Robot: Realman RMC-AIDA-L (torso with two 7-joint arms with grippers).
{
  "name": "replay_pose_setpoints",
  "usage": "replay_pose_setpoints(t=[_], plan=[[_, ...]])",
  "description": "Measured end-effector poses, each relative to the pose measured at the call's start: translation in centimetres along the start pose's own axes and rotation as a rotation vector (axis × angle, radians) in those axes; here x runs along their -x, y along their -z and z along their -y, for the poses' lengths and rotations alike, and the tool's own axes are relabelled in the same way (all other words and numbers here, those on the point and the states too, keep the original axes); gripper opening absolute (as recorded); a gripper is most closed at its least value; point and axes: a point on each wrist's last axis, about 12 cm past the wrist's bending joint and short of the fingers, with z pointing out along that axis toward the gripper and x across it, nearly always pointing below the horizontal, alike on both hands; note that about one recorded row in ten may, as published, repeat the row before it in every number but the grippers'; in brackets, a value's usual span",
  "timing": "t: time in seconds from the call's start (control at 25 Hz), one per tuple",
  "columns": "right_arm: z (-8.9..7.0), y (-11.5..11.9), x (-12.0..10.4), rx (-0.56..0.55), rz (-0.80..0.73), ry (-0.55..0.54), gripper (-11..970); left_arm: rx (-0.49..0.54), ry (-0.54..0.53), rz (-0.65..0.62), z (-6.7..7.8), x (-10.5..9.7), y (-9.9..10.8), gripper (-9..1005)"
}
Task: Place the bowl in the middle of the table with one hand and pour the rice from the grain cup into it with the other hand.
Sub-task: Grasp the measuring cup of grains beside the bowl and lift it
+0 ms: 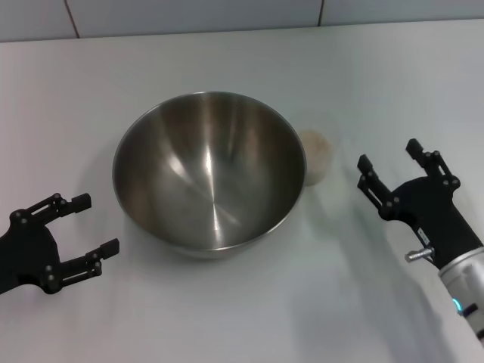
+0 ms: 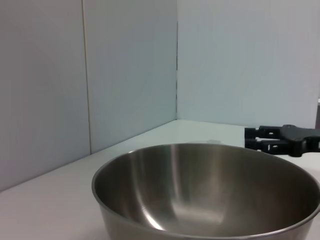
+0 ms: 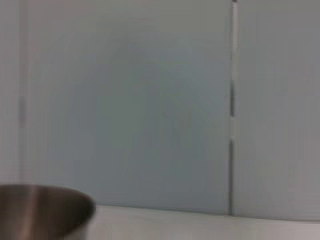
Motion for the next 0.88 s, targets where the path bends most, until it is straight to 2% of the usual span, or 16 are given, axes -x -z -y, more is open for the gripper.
replay_pose_setpoints(t=[0.24,0.88], plan=[[-1.0,-1.0,-0.1,-0.006,-0.05,0.04,794,0.0,-0.001,0.001,0.0,0.0,0.0,815],[-0.7,-1.7,0.1,-0.009,-0.046,0.051,793,0.001,0.004,0.021,0.2,0.1,0.3,815]])
